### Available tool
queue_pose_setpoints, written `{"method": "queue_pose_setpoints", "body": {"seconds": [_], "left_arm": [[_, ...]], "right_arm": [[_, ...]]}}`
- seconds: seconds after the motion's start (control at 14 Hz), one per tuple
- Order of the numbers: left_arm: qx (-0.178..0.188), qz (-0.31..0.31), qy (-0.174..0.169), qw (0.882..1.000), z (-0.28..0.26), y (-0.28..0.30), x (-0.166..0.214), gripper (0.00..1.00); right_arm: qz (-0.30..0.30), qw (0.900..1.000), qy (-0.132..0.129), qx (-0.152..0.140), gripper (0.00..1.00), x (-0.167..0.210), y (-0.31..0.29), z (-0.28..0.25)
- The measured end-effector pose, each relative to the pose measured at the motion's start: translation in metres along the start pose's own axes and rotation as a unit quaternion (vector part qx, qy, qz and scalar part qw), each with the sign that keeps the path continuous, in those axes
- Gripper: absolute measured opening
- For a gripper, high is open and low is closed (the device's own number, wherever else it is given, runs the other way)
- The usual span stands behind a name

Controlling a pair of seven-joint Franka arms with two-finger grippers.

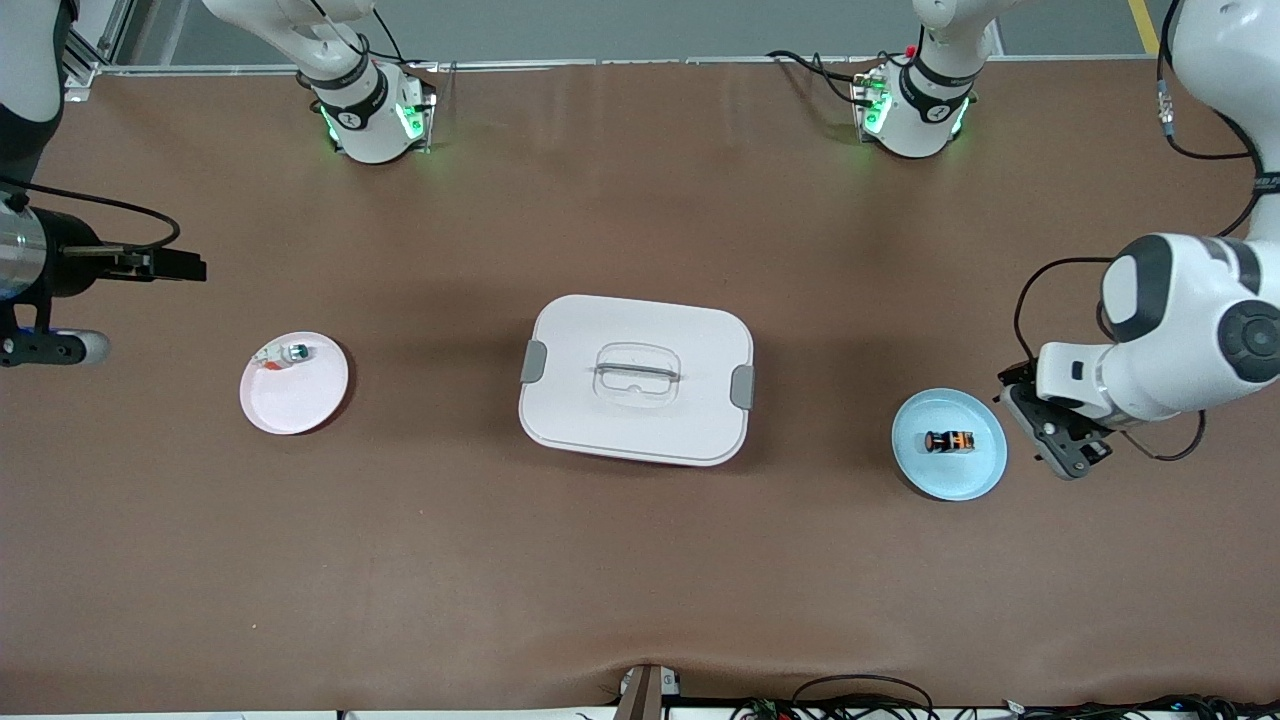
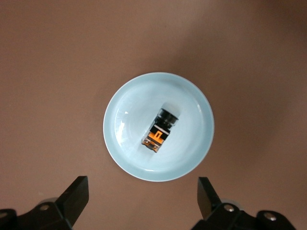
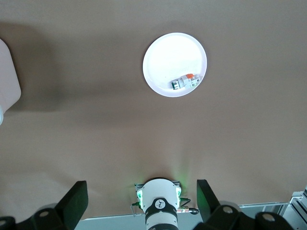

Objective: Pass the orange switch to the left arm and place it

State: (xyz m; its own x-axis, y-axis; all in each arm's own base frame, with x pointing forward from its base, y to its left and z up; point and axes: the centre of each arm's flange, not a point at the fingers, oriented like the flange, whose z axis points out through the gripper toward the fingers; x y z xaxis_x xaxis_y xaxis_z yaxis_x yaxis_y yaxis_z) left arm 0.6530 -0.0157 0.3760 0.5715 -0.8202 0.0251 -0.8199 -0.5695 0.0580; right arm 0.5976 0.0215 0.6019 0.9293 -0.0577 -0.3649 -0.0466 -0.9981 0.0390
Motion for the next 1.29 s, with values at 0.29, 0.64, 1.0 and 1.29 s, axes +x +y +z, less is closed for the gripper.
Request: {"method": "queue_pose_setpoints", "body": {"seconds": [0.29,0.64,1.0,1.29], "left_arm": [[-0.01,-0.123,-0.013,0.992,-0.067,0.012,0.018,1.0],[-0.021,-0.274,0.0,0.961,-0.118,0.02,0.018,1.0],[-0.014,-0.436,0.02,0.9,-0.152,0.058,0.045,1.0],[-0.005,-0.475,0.018,0.88,-0.171,0.072,0.045,1.0]], "right_arm": [[0.001,1.0,0.0,0.0,1.0,0.002,0.001,0.002],[0.0,1.0,0.012,0.003,1.0,-0.002,0.001,-0.004],[-0.002,0.999,0.046,0.007,1.0,-0.009,0.0,-0.011],[-0.002,0.996,0.088,0.011,1.0,-0.04,0.003,-0.003]]}}
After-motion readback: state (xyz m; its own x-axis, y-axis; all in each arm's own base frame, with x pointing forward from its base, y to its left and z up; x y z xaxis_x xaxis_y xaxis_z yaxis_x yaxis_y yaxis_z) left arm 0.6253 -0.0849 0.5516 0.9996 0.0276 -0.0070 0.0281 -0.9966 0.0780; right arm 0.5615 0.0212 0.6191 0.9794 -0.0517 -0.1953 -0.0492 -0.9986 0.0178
